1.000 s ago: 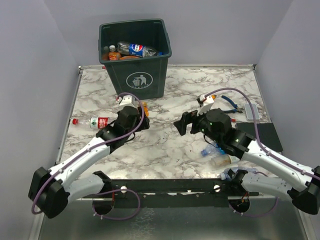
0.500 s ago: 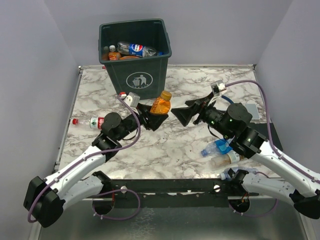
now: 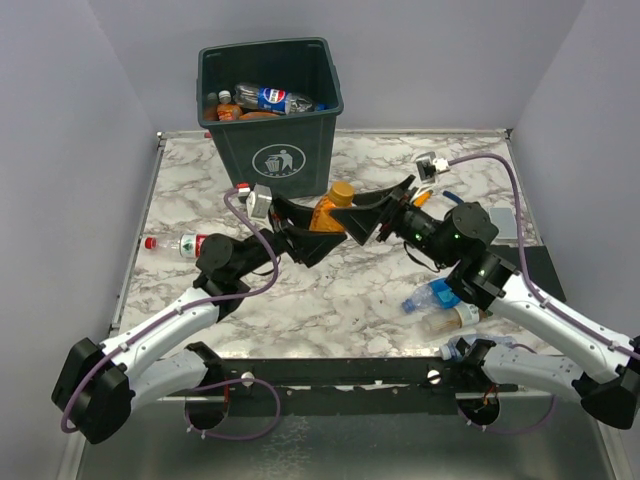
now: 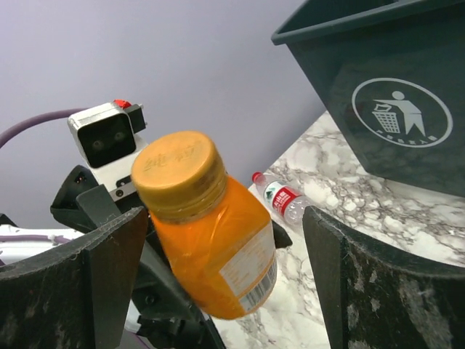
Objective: Put the plastic bottles in the bin
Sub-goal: Pick up the plastic bottle at the center of the board, then place the plastic bottle in the trash bin, then pick up the plastic bottle from the corner of the board.
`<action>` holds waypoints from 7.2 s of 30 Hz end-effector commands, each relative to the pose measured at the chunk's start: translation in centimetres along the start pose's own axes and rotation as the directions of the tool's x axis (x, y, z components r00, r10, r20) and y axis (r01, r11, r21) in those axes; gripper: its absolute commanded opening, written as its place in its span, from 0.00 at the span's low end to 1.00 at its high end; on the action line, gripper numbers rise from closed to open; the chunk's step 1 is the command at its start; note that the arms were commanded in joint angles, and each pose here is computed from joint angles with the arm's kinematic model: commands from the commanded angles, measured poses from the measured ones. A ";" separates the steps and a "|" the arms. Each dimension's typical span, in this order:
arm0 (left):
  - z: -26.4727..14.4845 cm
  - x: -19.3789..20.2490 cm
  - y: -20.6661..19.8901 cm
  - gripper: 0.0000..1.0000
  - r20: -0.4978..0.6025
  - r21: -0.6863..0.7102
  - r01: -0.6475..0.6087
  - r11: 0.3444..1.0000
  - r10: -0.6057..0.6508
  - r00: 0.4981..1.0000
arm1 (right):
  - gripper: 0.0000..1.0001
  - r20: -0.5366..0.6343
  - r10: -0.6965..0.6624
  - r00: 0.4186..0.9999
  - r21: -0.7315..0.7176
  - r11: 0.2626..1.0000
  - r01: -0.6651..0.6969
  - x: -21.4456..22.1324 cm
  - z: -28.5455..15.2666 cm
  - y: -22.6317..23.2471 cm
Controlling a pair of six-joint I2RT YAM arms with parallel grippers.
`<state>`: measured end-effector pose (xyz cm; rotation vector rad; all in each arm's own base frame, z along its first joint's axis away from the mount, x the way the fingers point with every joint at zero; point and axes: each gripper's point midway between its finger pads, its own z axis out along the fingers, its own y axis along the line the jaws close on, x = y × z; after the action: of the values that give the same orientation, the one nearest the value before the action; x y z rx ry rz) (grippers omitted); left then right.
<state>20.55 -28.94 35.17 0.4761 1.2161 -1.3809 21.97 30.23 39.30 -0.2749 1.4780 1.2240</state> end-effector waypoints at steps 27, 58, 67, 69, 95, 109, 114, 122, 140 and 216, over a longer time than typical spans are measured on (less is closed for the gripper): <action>1.3 -1.3 -1.9 0.78 0.052 0.049 0.040 0.998 -0.042 0.998 | 0.36 -0.130 -0.048 0.990 -0.056 0.998 0.041 3.8 0.9 -0.6; 3.5 -1.6 -4.9 0.99 -0.206 0.153 0.045 0.987 -0.013 0.978 | 0.18 -0.369 -0.390 0.844 -0.304 0.908 0.287 7.7 -6.5 0.9; 2.0 -0.3 -5.7 0.98 -0.248 0.198 0.053 0.979 -0.003 0.969 | 0.17 -0.366 -0.372 0.853 -0.296 0.916 0.272 7.6 -5.8 1.0; 1.8 0.1 -5.6 0.96 -0.257 0.198 0.059 0.979 -0.006 0.966 | 0.17 -0.366 -0.368 0.855 -0.299 0.916 0.267 7.5 -5.6 1.1; 1.4 1.6 -5.0 0.22 -0.250 0.161 0.026 0.987 0.015 0.968 | 0.31 -0.380 -0.340 0.860 -0.278 0.929 0.245 7.8 -4.9 0.8; 2.2 -2.7 -2.9 0.00 -0.066 -0.011 -0.033 0.999 0.033 0.997 | 0.82 -0.393 -0.304 0.868 -0.191 0.950 0.246 7.6 -6.1 -0.3; 2.4 -3.2 -3.9 0.00 -0.048 0.028 0.000 1.000 0.001 0.999 | 0.68 -0.399 -0.306 0.865 -0.175 0.951 0.256 8.0 -5.9 -0.9; 2.3 -3.1 -4.3 0.18 -0.053 0.044 0.029 0.999 -0.027 0.998 | 0.37 -0.365 -0.313 0.877 -0.169 0.948 0.268 7.9 -5.3 -1.2; 5.1 -13.7 1.3 0.00 0.115 -0.363 -0.232 0.902 0.291 0.950 | 1.00 -0.259 -0.302 0.917 -0.124 0.952 0.279 2.3 -7.3 1.5; -29.1 2.5 23.5 0.99 0.285 -0.865 0.217 -0.452 -0.088 0.954 | 0.95 -0.318 -0.145 0.937 0.165 0.965 0.205 9.4 -6.1 -7.2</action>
<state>30.70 -0.62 15.60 -1.0866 1.9585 0.0983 21.34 26.72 25.76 -0.4882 1.8157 0.8708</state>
